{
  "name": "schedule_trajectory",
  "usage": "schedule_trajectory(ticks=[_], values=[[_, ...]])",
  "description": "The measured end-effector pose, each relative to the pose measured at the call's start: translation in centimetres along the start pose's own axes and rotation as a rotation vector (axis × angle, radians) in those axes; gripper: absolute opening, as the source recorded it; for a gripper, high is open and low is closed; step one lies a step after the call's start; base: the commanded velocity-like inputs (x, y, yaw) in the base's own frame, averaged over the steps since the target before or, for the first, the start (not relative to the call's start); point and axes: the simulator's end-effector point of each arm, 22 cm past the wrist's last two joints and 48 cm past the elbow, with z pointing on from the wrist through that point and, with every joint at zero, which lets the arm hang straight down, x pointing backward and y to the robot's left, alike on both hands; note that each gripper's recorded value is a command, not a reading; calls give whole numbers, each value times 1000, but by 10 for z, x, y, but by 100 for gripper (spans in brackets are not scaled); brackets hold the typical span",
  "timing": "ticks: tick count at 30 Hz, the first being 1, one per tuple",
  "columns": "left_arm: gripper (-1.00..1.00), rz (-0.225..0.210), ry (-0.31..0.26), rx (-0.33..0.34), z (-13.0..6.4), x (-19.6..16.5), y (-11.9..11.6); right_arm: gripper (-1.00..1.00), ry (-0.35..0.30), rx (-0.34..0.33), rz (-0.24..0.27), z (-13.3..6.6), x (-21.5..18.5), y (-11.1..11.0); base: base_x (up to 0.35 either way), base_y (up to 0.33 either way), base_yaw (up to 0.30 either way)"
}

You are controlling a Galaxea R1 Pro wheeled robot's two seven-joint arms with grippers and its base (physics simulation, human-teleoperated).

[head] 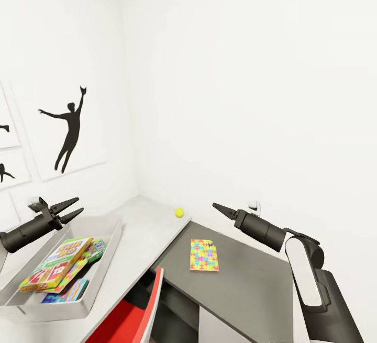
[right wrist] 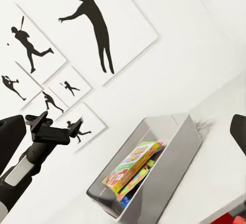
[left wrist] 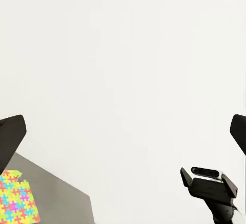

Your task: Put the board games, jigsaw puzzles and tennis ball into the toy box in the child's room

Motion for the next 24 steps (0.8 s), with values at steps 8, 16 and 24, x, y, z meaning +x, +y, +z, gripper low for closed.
schedule_trajectory(ticks=[8,16,24], values=[[100,7,-3,6,-1,-2,-5,100,-4,-5,-8,-1,-2,5,0,3,-204],[100,14,-6,12,-1,-4,-10,100,-8,-9,-15,-2,-5,9,-1,0,-197],[100,16,-7,14,-1,-4,-12,100,-9,-11,-18,-2,-6,11,-95,-109,-54]])
